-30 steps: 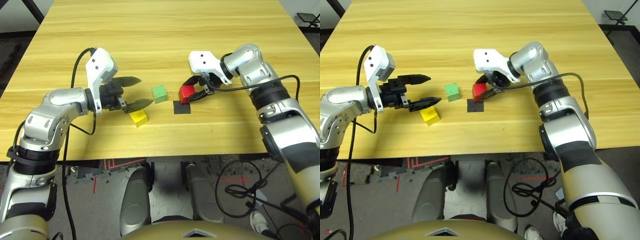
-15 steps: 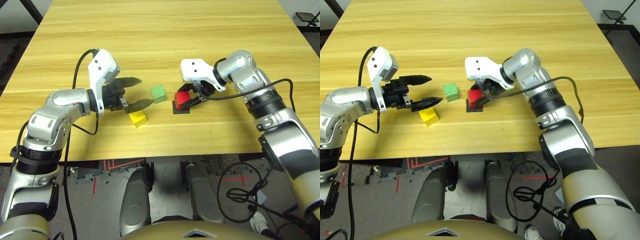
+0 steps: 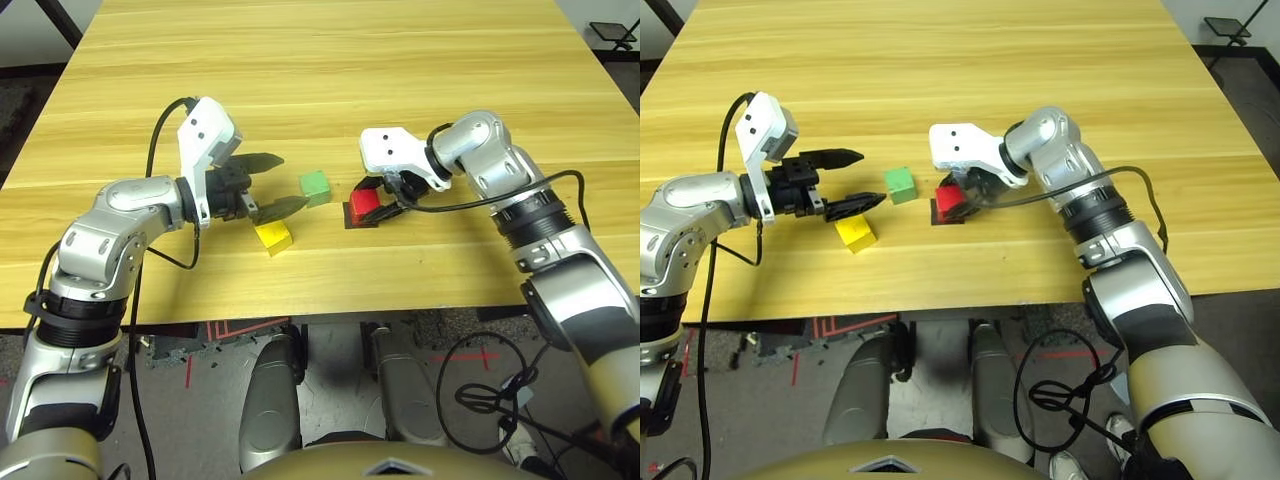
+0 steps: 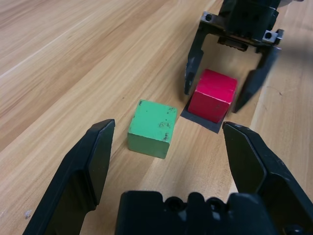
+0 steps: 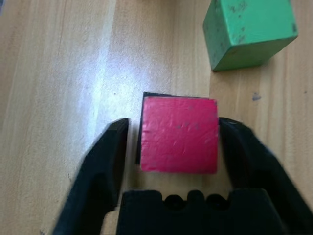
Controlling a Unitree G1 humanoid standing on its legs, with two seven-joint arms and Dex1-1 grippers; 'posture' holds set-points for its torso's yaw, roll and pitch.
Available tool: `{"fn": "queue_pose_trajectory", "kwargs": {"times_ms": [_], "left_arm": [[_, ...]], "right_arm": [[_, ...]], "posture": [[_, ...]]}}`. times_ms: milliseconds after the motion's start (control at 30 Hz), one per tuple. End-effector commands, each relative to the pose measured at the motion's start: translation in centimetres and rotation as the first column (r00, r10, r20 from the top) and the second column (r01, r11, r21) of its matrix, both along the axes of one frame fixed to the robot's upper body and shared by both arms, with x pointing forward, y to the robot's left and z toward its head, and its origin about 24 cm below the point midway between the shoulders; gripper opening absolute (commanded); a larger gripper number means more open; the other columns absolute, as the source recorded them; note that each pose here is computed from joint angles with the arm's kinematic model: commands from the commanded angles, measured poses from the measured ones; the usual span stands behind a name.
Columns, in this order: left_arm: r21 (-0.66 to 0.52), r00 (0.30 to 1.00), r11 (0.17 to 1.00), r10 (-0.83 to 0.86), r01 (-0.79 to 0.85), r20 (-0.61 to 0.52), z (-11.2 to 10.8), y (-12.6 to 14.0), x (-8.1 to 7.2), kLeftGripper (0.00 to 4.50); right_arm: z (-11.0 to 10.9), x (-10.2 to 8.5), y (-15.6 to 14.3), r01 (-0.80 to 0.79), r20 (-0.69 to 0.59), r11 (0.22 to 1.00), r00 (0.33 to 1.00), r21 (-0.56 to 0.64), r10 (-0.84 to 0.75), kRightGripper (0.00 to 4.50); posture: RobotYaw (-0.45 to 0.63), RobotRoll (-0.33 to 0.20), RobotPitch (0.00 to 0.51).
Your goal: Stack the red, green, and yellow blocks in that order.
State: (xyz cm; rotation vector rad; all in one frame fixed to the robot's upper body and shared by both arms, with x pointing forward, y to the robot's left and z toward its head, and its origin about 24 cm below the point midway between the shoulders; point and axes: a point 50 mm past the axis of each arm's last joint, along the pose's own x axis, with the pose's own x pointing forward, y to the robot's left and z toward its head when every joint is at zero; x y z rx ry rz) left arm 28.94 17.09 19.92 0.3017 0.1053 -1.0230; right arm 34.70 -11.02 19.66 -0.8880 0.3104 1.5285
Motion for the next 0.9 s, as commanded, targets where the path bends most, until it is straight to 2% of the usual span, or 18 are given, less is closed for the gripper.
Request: {"fn": "queue_pose_trajectory", "kwargs": {"times_ms": [33, 200, 433, 633, 900], "left_arm": [[0.039, 0.999, 0.999, -0.029, 0.030, -0.034, -0.5, -0.6, 0.4, 4.50], [0.115, 0.997, 0.990, -0.076, 0.078, -0.020, -0.3, -0.9, 1.7, 4.50], [0.225, 0.992, 0.967, -0.124, 0.123, -0.013, -0.2, -1.0, 4.1, 4.50], [0.277, 0.985, 0.945, -0.164, 0.172, -0.052, -1.0, -1.4, 4.9, 4.50], [0.296, 0.982, 0.937, -0.171, 0.188, -0.083, -2.1, -1.9, 5.4, 4.50]], "right_arm": [[1.5, 0.0, -1.5, -0.019, -0.028, 0.990, 0.999, 0.142, 0.023, 4.44], [2.6, 0.4, -5.7, 0.058, -0.028, 0.968, 0.998, 0.243, -0.053, 4.44], [1.5, -0.7, -11.7, 0.204, -0.035, 0.947, 0.979, 0.250, -0.202, 4.44], [0.9, -1.6, -13.3, 0.283, -0.044, 0.920, 0.958, 0.271, -0.282, 4.44], [0.8, -2.1, -13.4, 0.325, -0.043, 0.897, 0.944, 0.298, -0.327, 4.44]], "posture": [[0.28, -0.074, 0.252], [0.24, -0.065, 0.239], [0.16, -0.049, 0.226], [0.10, -0.032, 0.225], [0.07, -0.024, 0.234]]}}
